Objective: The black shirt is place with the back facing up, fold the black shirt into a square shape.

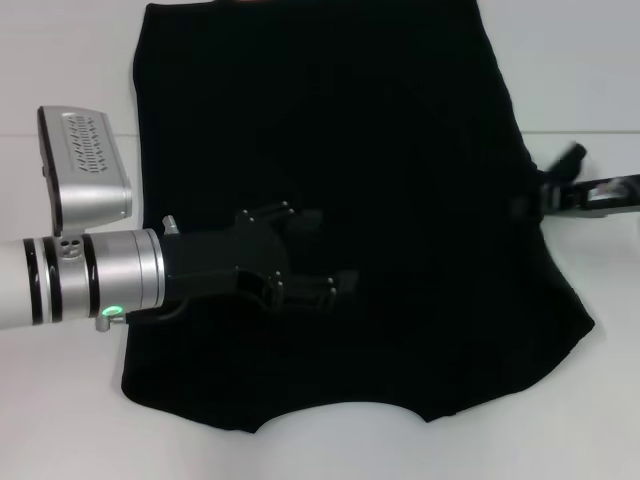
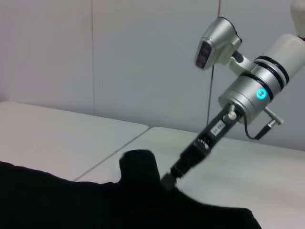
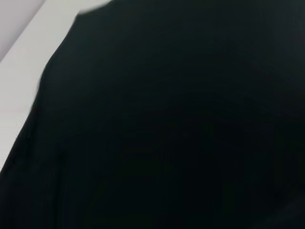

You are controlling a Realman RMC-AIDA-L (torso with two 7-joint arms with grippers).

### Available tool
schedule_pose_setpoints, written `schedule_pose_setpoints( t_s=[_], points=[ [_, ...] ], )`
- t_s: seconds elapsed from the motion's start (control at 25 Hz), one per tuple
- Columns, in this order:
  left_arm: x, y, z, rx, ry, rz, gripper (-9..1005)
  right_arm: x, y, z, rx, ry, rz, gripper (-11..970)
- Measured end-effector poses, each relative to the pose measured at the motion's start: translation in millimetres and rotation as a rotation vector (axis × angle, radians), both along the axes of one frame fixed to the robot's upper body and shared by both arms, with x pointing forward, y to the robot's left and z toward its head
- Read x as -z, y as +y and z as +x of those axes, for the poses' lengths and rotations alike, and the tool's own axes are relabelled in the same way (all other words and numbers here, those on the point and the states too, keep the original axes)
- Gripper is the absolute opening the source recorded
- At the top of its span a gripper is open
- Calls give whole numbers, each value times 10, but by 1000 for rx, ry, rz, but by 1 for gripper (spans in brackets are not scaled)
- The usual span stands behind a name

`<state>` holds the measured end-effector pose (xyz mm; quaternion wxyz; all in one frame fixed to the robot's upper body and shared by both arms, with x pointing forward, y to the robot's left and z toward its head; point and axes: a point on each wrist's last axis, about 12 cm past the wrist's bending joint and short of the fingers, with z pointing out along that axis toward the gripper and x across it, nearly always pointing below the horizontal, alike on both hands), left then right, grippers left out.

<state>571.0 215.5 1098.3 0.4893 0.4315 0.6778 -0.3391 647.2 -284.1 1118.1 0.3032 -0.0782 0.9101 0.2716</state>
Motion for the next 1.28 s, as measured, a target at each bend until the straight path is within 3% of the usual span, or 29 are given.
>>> schedule_pose_setpoints(
  t_s=[0.28, 0.52, 0.88, 1.04, 1.28],
  points=[
    [-6, 49, 8, -22, 2, -12, 937, -71, 459, 33, -178, 50, -48, 0],
    [-2, 70, 6, -32, 4, -16, 936, -57, 479, 47, -155, 43, -40, 0],
    [16, 132, -12, -59, 27, -27, 937, -85, 365, 26, -102, 7, 11, 179],
    [24, 280, -29, -111, 81, -42, 936, -94, 300, -34, -115, -40, 77, 273],
    [95, 688, -164, -229, 213, -69, 936, -30, 373, -187, -207, -181, 182, 450]
  ],
)
